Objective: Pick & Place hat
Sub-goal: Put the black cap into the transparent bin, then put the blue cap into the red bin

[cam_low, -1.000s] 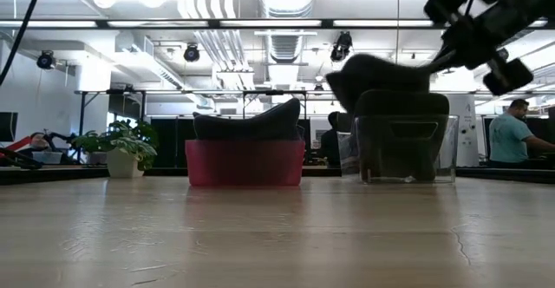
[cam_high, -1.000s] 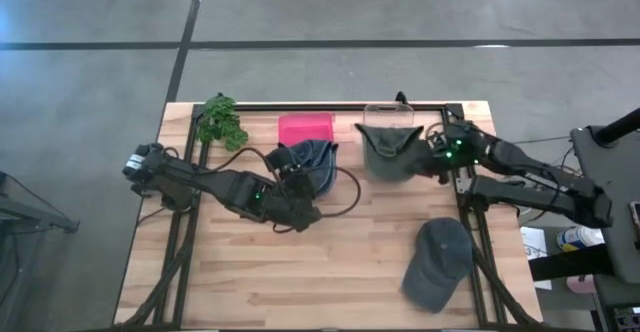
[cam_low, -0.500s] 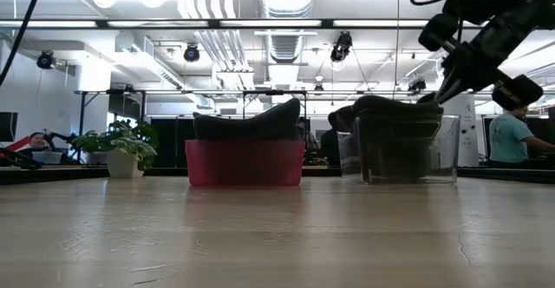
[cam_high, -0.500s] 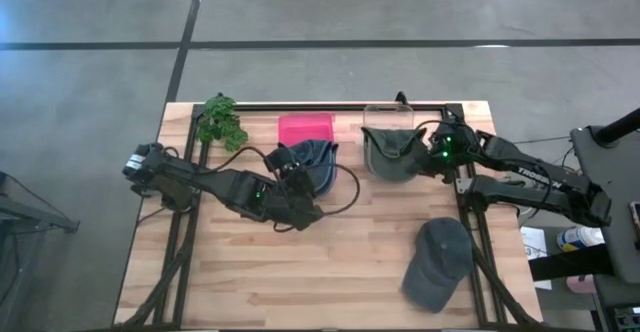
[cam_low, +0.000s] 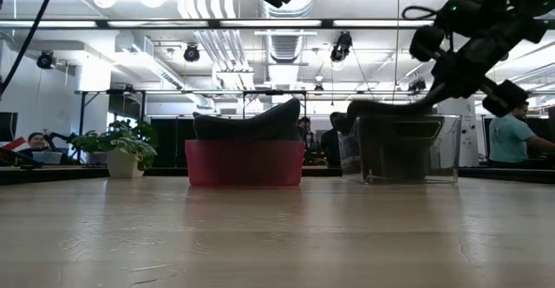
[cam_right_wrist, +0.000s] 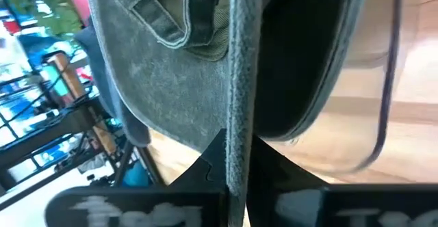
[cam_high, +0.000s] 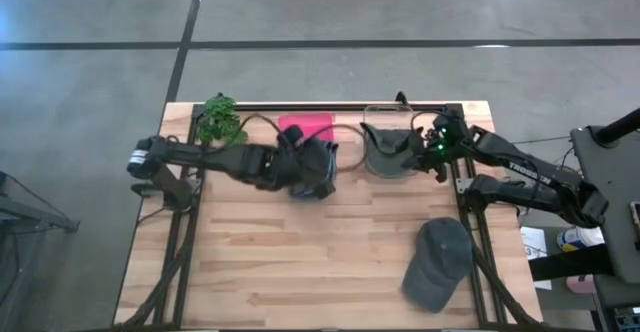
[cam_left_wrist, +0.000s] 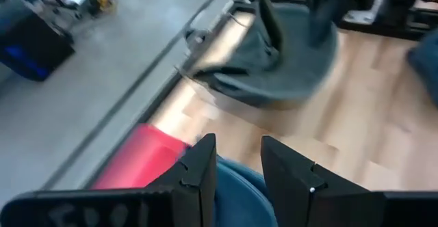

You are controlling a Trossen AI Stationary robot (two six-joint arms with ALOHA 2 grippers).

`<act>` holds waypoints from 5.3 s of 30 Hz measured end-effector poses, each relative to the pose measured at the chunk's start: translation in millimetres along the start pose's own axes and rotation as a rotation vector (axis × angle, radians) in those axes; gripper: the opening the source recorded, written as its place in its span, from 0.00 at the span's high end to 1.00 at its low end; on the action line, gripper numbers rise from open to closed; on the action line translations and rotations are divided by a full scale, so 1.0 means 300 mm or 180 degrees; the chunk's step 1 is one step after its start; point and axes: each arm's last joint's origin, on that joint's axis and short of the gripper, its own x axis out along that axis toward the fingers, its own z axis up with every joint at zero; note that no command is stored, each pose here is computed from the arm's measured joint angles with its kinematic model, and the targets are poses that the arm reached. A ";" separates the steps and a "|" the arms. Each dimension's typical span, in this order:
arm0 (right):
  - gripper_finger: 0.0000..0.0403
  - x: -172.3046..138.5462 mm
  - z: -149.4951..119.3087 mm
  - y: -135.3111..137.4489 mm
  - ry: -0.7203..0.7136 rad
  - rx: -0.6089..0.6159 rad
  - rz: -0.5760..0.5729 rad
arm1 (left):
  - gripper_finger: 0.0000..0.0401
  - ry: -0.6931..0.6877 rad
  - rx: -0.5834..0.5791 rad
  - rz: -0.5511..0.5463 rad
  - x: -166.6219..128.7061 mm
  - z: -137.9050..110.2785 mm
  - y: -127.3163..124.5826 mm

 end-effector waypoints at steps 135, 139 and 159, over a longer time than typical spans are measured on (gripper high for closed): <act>0.69 -0.209 -0.207 0.105 -0.0118 -0.2151 -0.1495 | 0.73 -0.0572 0.1977 -0.1170 0.534 0.021 -0.043; 0.69 -0.164 -0.278 0.096 -0.0011 -0.2216 -0.1658 | 0.73 -0.0544 0.2102 -0.1084 0.478 0.021 -0.083; 0.69 0.012 -0.678 -0.144 0.0797 -0.2336 -0.2804 | 0.73 -0.0259 0.1707 -0.1580 0.203 -0.092 -0.394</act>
